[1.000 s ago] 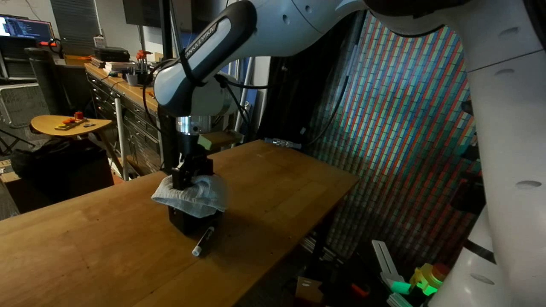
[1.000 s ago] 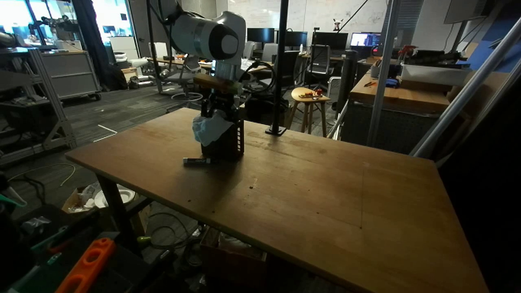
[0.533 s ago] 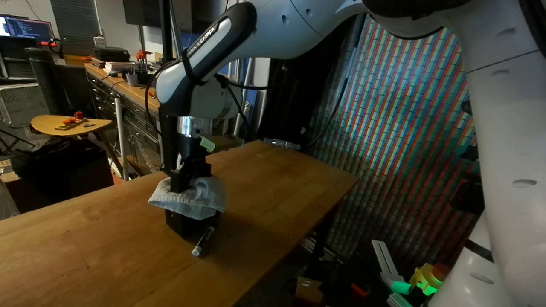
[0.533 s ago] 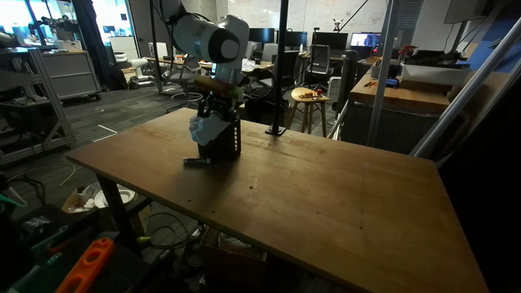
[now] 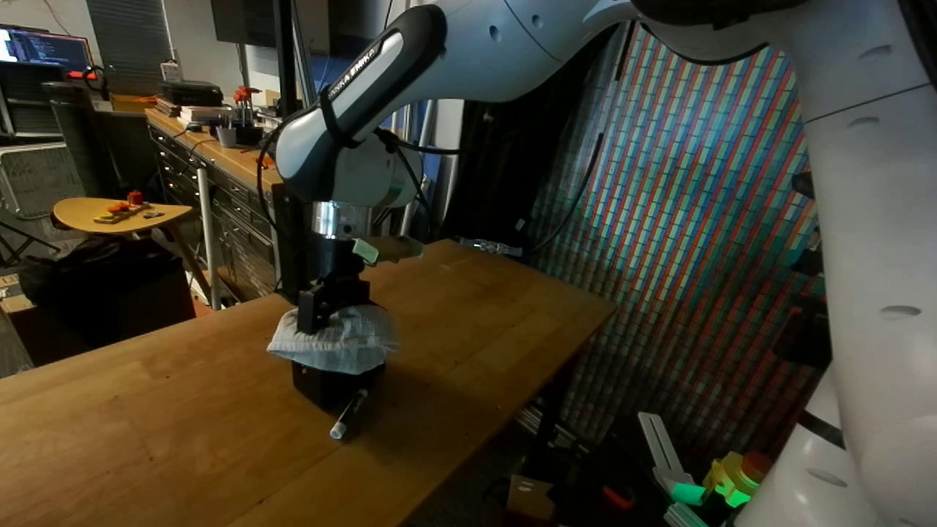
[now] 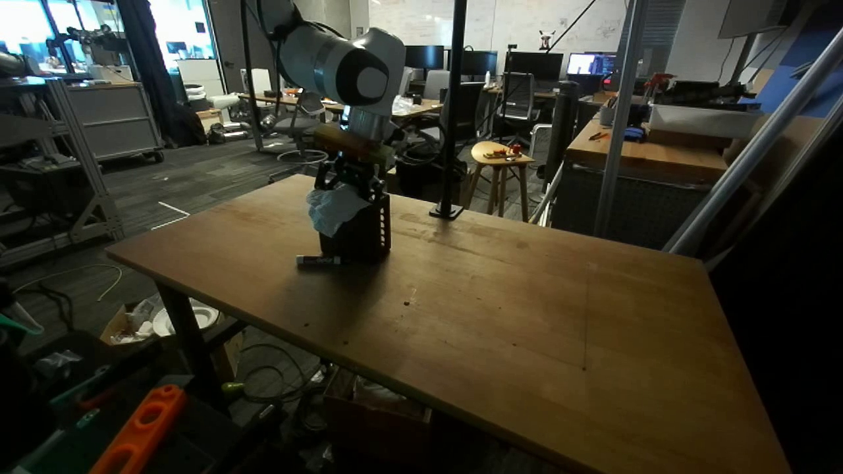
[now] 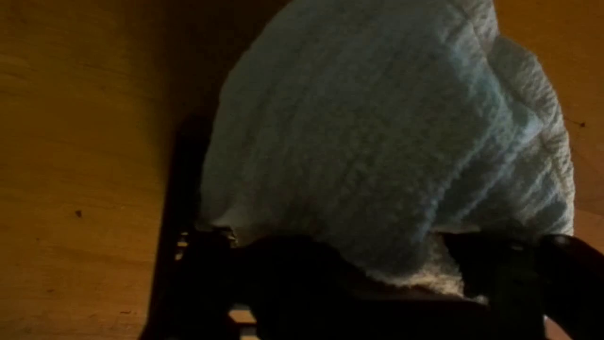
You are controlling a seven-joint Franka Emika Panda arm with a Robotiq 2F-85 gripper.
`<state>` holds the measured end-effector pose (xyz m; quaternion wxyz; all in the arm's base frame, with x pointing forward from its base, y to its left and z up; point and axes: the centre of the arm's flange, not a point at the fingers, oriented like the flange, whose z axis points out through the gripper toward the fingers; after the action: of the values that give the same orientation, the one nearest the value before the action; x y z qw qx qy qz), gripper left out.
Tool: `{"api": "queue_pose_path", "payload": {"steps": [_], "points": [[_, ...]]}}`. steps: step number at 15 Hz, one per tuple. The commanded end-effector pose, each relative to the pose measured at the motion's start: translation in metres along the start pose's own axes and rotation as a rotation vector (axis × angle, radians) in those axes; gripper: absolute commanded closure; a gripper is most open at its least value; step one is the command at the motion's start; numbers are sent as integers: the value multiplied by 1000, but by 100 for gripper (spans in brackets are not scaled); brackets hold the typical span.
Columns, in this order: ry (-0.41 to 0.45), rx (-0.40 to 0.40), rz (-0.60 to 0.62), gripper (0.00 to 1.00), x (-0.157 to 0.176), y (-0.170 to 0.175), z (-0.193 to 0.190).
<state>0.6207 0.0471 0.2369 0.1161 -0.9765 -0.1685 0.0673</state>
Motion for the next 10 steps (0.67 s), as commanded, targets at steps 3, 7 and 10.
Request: {"api": "queue_pose_path", "payload": {"steps": [3,7,10], "points": [[-29,-69,-69,57,-20,-16,-35],[-51,-125,-127,75,-23,-37,-56],[-61,-163,-162,88,-29,-49,-69]]}}
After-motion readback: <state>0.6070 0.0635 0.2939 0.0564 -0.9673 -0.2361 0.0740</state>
